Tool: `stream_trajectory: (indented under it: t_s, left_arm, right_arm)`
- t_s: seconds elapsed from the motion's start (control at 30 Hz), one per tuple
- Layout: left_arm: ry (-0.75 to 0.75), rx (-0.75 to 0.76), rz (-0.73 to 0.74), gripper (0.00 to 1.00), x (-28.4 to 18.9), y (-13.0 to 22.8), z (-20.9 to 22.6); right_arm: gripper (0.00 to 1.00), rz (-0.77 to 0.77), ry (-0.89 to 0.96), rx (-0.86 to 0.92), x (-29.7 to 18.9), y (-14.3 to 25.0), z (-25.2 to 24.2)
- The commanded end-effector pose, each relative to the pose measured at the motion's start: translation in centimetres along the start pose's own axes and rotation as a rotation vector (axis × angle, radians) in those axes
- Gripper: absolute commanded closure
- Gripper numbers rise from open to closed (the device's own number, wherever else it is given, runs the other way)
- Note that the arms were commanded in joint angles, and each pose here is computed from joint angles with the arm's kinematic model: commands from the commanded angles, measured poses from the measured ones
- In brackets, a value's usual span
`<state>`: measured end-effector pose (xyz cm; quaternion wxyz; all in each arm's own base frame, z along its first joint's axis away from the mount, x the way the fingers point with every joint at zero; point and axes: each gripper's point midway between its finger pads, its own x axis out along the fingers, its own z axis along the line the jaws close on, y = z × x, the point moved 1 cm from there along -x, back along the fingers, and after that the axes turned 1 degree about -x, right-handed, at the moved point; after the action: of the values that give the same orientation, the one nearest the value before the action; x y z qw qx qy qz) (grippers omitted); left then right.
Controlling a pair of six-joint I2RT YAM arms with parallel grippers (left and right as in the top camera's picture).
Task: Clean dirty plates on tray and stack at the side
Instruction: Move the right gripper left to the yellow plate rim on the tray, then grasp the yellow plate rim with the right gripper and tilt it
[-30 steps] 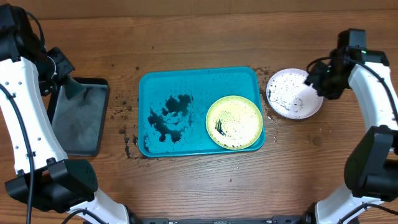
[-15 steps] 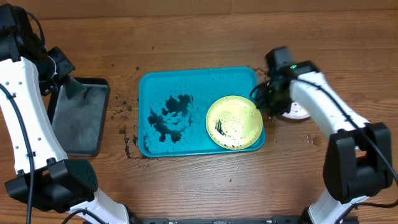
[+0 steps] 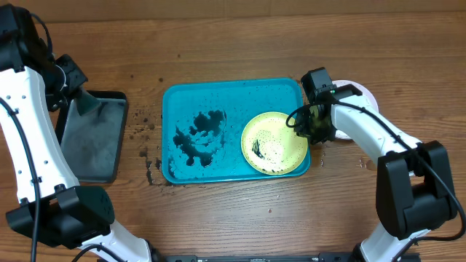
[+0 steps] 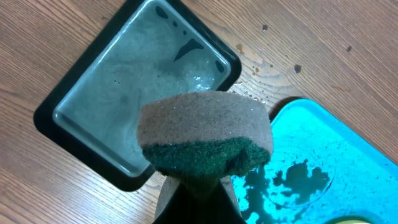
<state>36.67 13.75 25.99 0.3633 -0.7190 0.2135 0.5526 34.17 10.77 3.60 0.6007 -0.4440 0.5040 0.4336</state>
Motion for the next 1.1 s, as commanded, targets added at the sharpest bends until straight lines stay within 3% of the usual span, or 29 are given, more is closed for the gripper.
stream_trajectory:
  t_s: [0.0, 0.17, 0.5, 1.07]
  left_arm:
    - [0.004, 0.003, 0.024, 0.96, 0.9, 0.2, -0.6]
    - [0.003, 0.003, 0.027, 0.96, 0.9, 0.3, -0.6]
    - [0.003, 0.003, 0.028, 0.96, 0.9, 0.3, -0.6]
    - [0.002, 0.003, 0.028, 0.96, 0.9, 0.3, -0.6]
  right_arm:
    - [0.72, -0.001, 0.011, 0.002, 0.5, 0.6, -0.4]
    - [0.9, 0.003, -0.034, -0.011, 0.5, 0.8, 0.7]
    - [0.9, 0.003, -0.047, -0.092, 0.6, 2.2, 3.2]
    - [0.81, -0.024, -0.076, -0.128, -1.9, 0.2, 4.6]
